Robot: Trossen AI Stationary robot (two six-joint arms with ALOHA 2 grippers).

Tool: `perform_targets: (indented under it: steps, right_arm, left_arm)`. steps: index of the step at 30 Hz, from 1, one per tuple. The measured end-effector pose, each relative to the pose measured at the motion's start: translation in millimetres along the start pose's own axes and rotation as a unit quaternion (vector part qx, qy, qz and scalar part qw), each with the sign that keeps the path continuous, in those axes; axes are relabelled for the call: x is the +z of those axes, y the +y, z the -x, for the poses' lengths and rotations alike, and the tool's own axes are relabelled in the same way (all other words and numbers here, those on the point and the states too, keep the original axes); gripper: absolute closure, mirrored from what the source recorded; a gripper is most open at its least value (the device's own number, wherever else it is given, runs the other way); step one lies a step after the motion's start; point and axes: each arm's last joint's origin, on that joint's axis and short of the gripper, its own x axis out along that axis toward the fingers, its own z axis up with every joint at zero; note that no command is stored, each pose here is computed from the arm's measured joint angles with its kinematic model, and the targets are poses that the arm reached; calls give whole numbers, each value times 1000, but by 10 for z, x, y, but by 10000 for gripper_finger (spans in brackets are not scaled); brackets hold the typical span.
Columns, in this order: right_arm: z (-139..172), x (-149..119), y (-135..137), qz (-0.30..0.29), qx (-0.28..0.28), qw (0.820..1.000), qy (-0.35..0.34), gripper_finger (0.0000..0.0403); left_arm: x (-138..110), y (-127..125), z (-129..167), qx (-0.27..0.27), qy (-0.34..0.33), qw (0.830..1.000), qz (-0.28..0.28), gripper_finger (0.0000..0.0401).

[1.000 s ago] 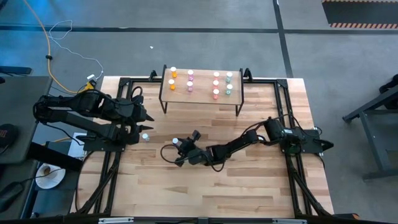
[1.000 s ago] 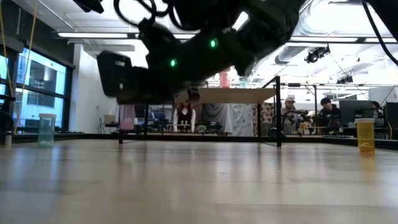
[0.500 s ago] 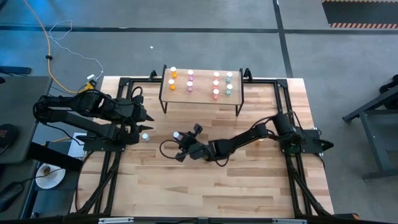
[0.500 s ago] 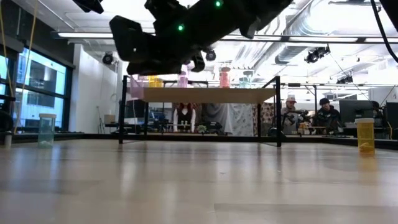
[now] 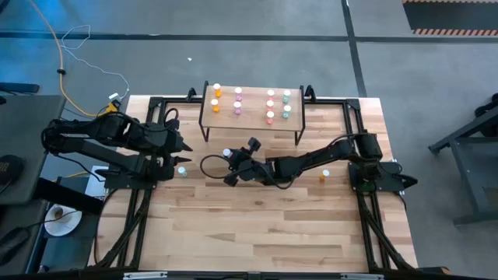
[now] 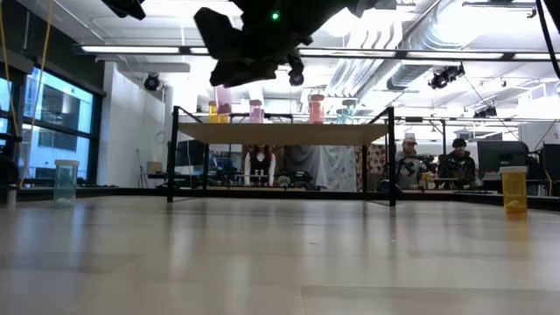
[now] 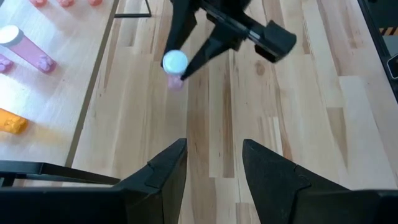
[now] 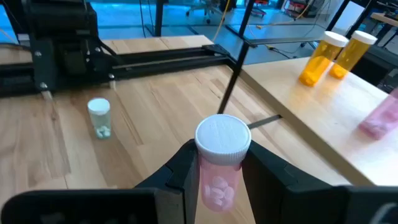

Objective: Pick and place medicine bottles onto shelf by color
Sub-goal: Put the purple pill bottle on the shelf aligned with the other purple pill bottles

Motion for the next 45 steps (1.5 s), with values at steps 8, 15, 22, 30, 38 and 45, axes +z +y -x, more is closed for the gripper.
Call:
perform_targets:
  steps: [8,15,22,30,38,45]
  right_arm:
    - [171,-101,-248,-2,-5,1000,2,309]
    - [430,-214,-539,-56,5,997,-61,309]
    - [378,-224,-816,-104,30,987,-119,309]
    - [158,64,-1051,-80,33,991,-102,309]
    - [-60,12,-1186,-87,26,992,-84,309]
    - [-138,6,-1305,-91,30,992,-85,309]
  left_arm:
    - [0,0,-2,0,0,1000,0,254]
    - [1,2,-1,3,0,1000,0,254]
    - [3,2,-1,4,-2,1000,0,254]
    - [3,2,-1,4,-2,1000,0,254]
    - [3,3,-1,4,-2,1000,0,254]
    - [3,3,-1,4,-2,1000,0,254]
